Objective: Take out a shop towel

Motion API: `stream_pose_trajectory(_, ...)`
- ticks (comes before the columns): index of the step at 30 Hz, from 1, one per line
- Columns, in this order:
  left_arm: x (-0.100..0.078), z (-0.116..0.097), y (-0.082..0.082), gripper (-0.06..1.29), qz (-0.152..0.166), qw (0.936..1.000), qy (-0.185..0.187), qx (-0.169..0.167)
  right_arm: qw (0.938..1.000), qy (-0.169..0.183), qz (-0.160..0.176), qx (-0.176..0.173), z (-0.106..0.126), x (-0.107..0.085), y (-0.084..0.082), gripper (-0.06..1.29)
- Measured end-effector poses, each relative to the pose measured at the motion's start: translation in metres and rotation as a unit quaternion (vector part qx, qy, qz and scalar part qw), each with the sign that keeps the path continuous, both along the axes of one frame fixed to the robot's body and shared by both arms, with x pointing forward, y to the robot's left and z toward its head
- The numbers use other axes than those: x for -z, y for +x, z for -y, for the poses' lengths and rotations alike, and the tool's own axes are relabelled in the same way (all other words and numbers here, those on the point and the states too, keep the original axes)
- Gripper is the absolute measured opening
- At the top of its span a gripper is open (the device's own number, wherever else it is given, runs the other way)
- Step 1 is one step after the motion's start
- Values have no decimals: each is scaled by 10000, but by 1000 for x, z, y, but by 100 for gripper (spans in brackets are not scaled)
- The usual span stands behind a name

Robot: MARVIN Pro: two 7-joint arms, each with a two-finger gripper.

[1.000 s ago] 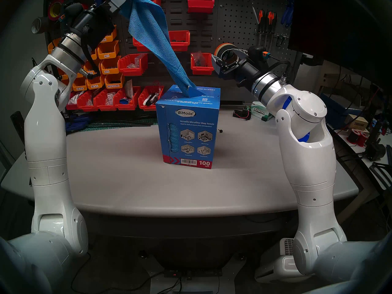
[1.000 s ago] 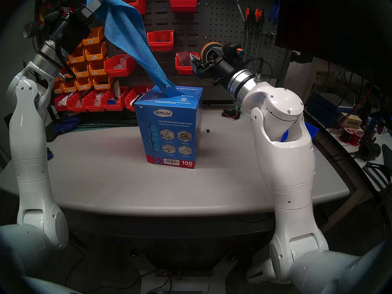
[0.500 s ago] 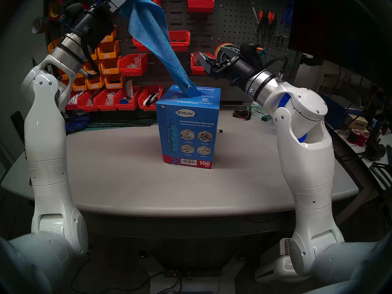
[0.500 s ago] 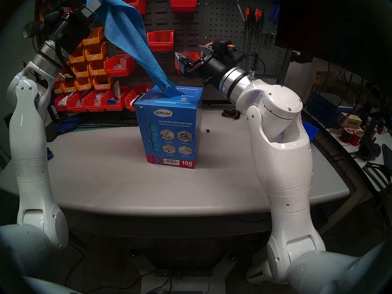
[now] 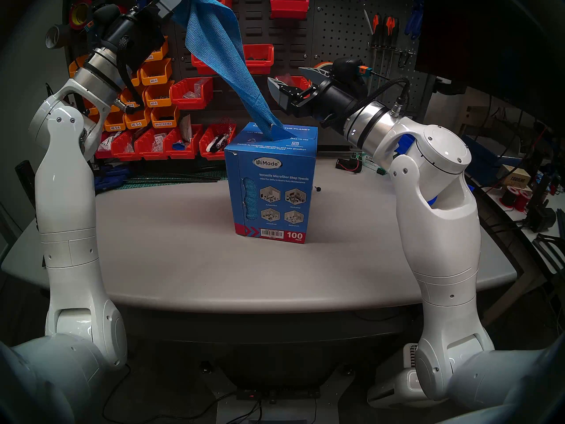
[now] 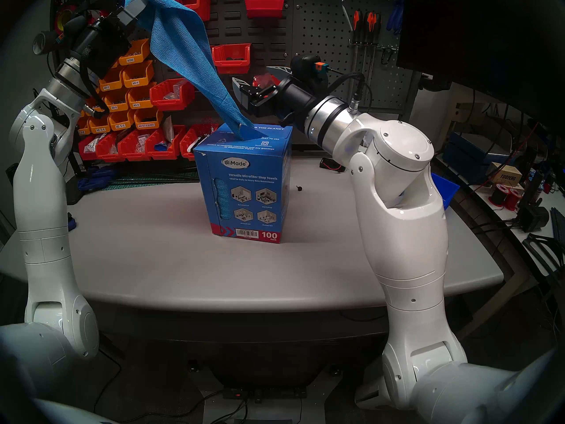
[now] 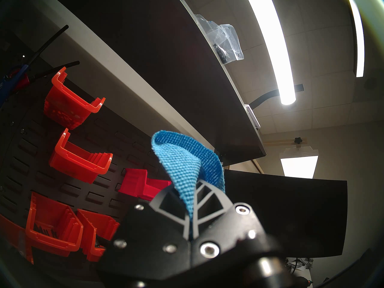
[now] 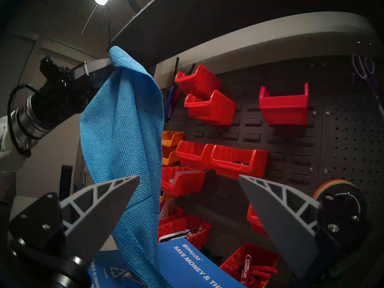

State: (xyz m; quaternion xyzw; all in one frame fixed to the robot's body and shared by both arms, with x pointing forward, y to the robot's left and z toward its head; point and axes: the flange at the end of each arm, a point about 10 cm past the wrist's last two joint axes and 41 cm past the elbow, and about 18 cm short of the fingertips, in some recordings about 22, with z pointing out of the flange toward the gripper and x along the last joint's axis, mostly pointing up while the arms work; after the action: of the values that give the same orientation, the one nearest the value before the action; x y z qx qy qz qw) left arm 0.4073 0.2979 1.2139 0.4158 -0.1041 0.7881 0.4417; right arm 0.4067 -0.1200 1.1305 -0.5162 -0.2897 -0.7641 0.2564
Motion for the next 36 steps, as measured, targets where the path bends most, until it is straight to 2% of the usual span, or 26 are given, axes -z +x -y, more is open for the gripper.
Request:
stream_pose_trajectory(10,0,0,0,-2,0,10000,0,0,9994,-47,-177,-310,-5,0,-3,125)
stream_pose_trajectory(23,0,0,0,-2,0,10000,0,0,9978,-143,-193,-611,-19,0,-3,125)
stream_pose_trajectory(31,0,0,0,-2,1,10000,0,0,9967,-198,-225,-750,-28,2,0,125)
stream_pose_trajectory(36,0,0,0,-2,1,10000,0,0,9967,-227,-270,-730,-32,4,8,125)
